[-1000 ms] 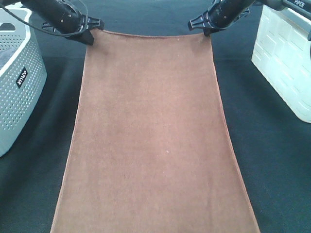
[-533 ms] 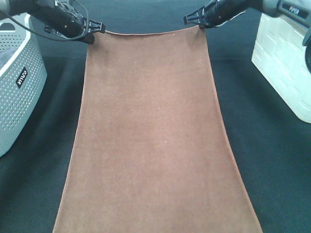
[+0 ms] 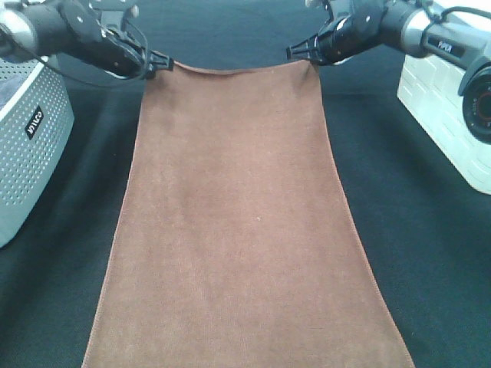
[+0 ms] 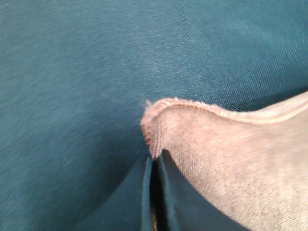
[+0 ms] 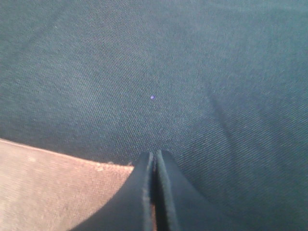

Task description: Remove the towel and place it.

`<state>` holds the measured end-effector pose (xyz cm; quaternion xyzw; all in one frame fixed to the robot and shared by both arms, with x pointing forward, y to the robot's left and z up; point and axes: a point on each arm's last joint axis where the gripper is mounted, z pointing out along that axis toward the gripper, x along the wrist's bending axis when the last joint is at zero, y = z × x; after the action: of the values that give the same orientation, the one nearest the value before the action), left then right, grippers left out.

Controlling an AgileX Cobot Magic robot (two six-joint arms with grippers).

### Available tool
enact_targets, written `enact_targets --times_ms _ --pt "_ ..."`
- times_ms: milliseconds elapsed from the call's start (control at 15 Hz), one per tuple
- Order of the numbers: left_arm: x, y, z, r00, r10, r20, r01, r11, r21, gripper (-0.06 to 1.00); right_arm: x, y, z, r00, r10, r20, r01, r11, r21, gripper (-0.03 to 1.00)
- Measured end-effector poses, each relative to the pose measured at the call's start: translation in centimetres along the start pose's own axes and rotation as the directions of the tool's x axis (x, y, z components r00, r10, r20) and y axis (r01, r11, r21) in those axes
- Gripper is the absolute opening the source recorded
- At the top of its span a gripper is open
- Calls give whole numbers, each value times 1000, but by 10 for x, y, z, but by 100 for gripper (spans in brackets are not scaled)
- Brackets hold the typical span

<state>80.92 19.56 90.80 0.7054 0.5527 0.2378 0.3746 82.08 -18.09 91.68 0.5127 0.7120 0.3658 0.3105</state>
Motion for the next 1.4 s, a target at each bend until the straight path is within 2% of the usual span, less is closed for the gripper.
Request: enact_targets --times_ms 133,533,867,1133,1400 --pt "-5 -6 8 1000 10 -2 -10 1000 -18 0 0 -5 5 1000 5 2 -5 1000 -6 0" --pt "-2 -19 23 1000 4 -25 -5 999 -48 0 -2 -19 15 1000 15 8 -15 1000 -1 0" --pt "-1 -14 23 999 -4 -48 -1 994 -112 0 -18 -18 15 997 67 29 -65 997 -48 0" --pt "-1 -12 23 999 -12 -53 5 991 -135 0 -20 -27 21 996 85 28 -84 996 -35 0" --pt "-1 -27 34 998 -21 -52 15 994 -113 0 -20 -27 21 995 93 27 -92 995 -40 0"
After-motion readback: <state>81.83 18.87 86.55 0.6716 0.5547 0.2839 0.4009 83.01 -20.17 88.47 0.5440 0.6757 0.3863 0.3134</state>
